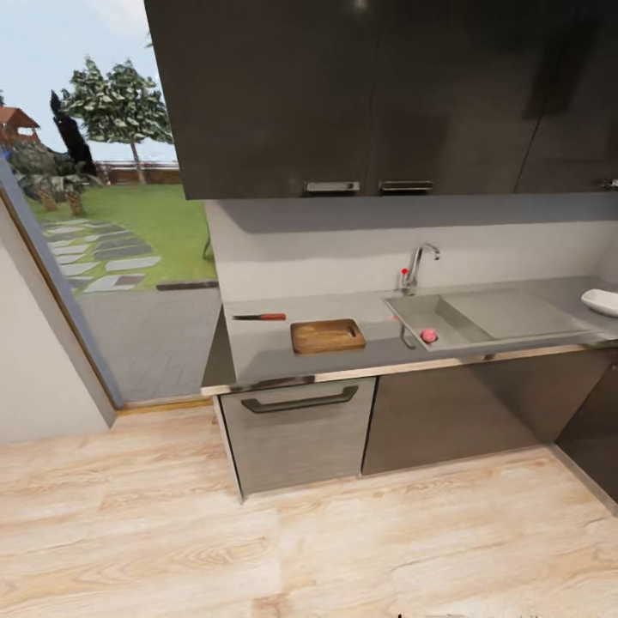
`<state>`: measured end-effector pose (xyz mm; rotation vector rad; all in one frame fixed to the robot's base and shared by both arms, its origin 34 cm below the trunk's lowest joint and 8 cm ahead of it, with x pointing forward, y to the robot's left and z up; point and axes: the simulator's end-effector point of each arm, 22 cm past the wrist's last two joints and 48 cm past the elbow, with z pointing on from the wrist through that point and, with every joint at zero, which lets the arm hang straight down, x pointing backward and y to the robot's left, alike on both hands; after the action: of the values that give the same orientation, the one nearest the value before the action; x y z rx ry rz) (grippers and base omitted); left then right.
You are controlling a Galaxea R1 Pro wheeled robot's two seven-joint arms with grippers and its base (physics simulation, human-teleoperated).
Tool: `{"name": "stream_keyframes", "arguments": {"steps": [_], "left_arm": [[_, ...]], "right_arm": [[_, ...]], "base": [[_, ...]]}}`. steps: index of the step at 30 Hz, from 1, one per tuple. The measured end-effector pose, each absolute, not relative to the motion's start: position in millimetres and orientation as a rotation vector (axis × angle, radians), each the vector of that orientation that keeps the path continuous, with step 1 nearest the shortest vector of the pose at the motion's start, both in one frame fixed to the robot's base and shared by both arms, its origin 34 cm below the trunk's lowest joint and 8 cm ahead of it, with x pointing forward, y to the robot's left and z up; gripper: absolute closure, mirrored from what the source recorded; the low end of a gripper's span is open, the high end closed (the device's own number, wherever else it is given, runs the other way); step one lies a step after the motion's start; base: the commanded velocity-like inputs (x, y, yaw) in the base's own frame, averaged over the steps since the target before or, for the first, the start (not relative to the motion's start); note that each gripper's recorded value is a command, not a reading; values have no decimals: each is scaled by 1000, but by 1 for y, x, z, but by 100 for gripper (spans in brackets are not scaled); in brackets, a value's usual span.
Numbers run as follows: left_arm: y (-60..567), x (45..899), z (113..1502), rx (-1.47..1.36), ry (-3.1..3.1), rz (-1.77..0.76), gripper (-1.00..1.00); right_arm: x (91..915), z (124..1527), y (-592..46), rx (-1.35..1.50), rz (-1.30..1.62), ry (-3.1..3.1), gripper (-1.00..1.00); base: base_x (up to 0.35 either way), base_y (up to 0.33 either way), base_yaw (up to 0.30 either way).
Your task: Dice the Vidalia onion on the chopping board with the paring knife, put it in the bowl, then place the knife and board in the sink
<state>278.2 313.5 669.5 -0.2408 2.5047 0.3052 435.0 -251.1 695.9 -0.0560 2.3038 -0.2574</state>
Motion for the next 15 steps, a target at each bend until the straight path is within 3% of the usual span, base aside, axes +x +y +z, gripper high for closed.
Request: {"name": "stream_keyframes", "arguments": {"steps": [15], "left_arm": [[314,285,673,-242,2486,302,-100]], "right_arm": [[440,702,-250,-55,-255,2286,-100]], "base": [[0,0,-231]]}}
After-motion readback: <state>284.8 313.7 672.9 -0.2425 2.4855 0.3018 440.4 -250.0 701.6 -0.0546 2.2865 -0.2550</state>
